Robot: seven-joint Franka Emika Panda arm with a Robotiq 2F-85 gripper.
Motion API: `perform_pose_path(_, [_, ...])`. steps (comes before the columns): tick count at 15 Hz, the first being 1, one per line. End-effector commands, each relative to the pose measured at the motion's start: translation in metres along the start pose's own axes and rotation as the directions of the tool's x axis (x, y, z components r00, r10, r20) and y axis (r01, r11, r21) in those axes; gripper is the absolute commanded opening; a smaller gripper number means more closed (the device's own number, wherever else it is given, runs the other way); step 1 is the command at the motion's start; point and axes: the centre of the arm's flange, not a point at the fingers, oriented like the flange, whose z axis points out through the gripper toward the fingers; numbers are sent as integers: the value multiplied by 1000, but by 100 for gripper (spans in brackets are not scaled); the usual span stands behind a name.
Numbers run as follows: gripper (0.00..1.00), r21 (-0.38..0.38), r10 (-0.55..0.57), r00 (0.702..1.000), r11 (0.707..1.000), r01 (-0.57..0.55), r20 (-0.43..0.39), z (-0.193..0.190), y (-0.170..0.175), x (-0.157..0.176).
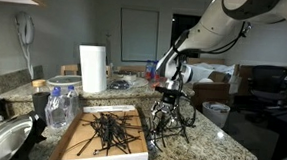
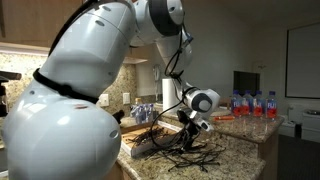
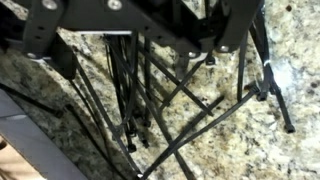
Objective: Pick up some of the black cables from the counter and put them in the box
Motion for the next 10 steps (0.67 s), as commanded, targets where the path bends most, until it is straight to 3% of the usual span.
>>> perform_pose_path(1, [100, 22, 35, 999, 999, -35, 8, 8, 8, 9])
perform_pose_path(4, [100, 35, 36, 999, 999, -36, 3, 14, 7, 18])
perform_pose_path(5, [75, 40, 36, 999, 999, -36, 3, 13, 7, 18])
perform_pose_path(7, [68, 52, 34, 999, 998, -33, -3, 11, 8, 18])
perform_pose_path(10, [48, 91, 26, 999, 995, -27, 20, 12, 8, 25])
